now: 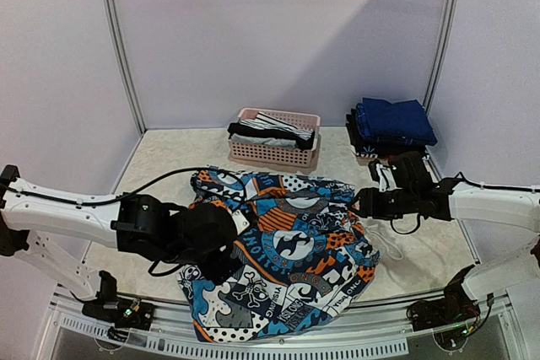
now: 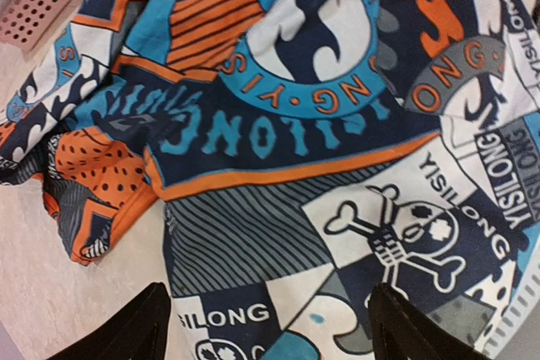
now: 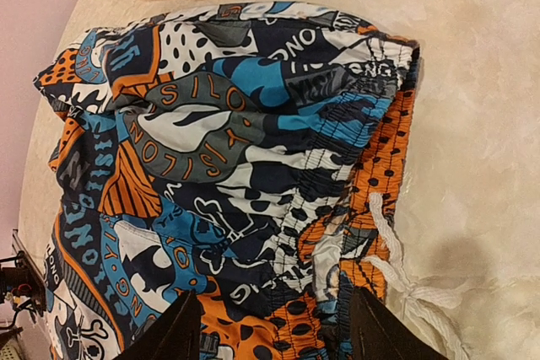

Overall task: Fold and stack the mixed laundry pile
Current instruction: Pick up the crumpled shorts from the center of the board.

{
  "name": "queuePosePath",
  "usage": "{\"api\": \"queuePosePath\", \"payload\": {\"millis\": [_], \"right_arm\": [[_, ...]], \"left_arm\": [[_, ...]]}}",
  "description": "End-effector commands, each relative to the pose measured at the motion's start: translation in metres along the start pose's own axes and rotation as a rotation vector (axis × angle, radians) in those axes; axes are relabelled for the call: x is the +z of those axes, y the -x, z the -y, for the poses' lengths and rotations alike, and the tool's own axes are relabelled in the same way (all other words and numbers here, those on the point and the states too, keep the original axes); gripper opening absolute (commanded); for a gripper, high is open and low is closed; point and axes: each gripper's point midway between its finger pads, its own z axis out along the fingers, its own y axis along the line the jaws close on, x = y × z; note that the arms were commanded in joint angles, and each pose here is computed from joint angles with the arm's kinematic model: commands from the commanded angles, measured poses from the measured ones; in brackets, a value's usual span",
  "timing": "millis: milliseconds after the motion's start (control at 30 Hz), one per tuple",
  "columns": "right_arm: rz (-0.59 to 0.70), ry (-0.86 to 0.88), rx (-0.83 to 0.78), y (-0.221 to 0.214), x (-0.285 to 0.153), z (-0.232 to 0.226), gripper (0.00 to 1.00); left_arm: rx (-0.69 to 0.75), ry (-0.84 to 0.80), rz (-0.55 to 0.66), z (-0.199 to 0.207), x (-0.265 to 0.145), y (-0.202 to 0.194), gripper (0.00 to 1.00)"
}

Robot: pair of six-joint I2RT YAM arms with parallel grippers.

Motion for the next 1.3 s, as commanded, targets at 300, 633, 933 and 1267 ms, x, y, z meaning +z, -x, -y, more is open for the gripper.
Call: {"api": "queuePosePath", "payload": {"millis": [300,633,933,1267], "right_arm": [[0.011,-0.049,-0.003,-0.003,-0.024,0.006,0.61],[-0.026,-0.035,0.015,-0.018,-0.031,0.007,0.63],[-0.049,-0.036,0.024,-0.033,-0.044,0.013,0.66],[-0.031,-0.035,0.030,-0.038,-0.056,0.016,0.67]], "left_arm": [[0.208,-0.195,-0.179,0.079,-0.015,-0.066,0.79],[0.265,-0.254,-0.211,0.113,-0.005,-0.084,0.79],[0.357,-0.332,-0.252,0.148,0.003,-0.106,0.80],[0.377,-0.285,-0.290,0.153,0.024,-0.120,0.75]]}}
